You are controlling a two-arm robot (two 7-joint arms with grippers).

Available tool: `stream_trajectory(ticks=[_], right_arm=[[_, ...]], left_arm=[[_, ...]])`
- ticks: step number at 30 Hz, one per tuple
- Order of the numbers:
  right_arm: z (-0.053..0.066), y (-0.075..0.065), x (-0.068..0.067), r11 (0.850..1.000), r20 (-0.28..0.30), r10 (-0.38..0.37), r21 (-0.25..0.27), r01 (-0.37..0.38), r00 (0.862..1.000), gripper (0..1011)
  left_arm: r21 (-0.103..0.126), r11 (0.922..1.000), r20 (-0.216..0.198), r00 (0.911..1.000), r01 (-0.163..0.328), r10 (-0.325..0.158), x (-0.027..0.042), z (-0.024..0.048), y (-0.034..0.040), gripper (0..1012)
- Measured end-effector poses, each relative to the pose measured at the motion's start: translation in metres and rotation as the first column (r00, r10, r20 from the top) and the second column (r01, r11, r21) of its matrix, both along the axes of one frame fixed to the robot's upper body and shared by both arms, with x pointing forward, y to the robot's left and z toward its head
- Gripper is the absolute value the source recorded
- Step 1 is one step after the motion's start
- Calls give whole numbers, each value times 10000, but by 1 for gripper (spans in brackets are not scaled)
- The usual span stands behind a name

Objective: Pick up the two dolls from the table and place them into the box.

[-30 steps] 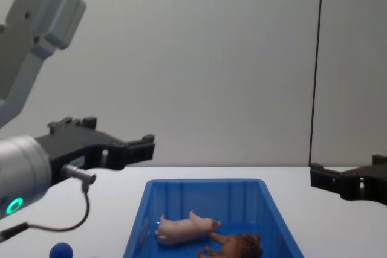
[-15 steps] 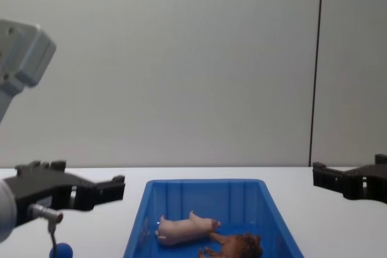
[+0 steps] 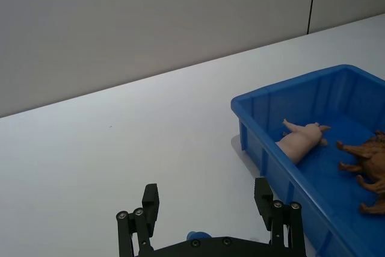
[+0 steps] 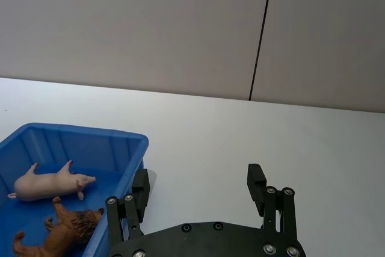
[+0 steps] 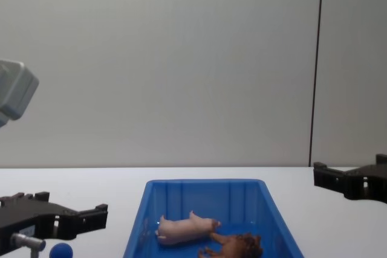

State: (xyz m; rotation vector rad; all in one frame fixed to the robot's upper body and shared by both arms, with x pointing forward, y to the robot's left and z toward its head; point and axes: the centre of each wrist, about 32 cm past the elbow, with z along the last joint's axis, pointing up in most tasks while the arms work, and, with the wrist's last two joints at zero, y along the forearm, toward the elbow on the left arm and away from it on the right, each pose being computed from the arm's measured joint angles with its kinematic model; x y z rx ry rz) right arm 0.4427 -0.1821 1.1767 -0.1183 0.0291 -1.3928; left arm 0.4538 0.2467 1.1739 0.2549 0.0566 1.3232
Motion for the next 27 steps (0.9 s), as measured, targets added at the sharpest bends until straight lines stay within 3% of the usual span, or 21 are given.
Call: stream_trajectory(ticks=[13,25,27], right_arm=[[0,0,-1,10000,-2,-2,-1,2,10000,1001],[0,0,-1,10000,-1,-1,-1,1,10000,1001],[0,0,-1,10000,-1,-1,-1,1,10000,1001]], left_arm=[[-218,9997,-238,9997,-59,53,41,-81,80,1002],[-452,9985,-691,9972,-311,279,34,-242,143,1002],[-476,9983,-760,9967,-332,295,33,-266,148,956]])
